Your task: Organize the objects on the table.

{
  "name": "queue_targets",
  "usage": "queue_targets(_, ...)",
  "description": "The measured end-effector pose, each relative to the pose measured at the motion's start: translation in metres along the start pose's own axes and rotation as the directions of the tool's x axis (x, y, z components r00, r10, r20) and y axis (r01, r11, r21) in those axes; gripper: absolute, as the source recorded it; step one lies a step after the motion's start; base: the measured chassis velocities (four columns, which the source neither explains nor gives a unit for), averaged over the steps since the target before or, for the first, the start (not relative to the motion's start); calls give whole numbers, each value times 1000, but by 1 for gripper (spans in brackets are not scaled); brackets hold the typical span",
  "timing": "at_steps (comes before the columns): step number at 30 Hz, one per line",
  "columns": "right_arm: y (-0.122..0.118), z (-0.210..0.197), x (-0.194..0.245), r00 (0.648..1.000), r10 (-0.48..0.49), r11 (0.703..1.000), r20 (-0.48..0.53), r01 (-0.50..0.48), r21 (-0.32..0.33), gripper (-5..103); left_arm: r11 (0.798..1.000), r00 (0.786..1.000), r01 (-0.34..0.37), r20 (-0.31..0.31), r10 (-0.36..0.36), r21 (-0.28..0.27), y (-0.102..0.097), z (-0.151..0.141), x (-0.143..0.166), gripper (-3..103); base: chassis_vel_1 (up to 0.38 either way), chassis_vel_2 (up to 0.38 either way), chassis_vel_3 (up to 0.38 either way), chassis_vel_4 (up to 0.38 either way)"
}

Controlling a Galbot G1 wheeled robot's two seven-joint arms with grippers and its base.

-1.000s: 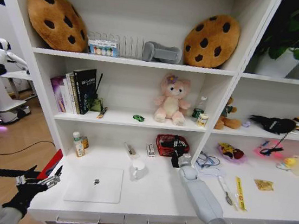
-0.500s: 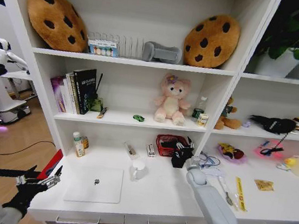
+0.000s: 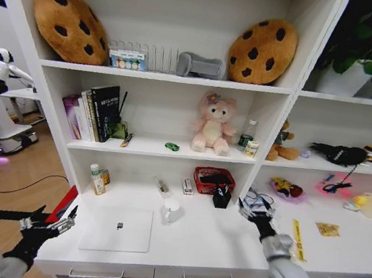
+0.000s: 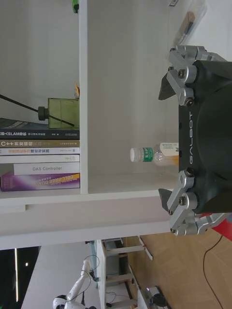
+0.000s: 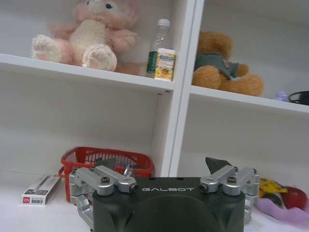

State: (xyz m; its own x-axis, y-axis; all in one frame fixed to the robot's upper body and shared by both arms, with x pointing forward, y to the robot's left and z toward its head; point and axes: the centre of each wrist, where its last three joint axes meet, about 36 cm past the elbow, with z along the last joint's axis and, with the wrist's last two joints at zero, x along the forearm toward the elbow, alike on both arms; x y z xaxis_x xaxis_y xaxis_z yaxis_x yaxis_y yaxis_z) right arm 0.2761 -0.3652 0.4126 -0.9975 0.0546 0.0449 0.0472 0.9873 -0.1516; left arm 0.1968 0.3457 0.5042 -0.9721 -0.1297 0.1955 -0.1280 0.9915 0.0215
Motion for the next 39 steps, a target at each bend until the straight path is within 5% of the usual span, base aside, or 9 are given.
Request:
queue_targets(7, -14, 2, 42, 997, 71, 997, -5, -71, 9, 100, 1000, 1000, 0, 0, 0, 0, 0, 0, 0, 100, 0, 0, 0, 0)
queue_targets(26, -30, 11, 22, 994, 107, 994, 18, -106, -13, 100, 1000, 1000, -1, 0, 1, 0, 0, 0, 0, 100, -121, -125, 120, 120)
queue_targets(39, -18, 18, 24, 997, 82, 996, 4, -82, -39, 100, 1000, 1000, -1, 0, 1, 0, 0, 0, 0, 100, -297, -305, 285, 294)
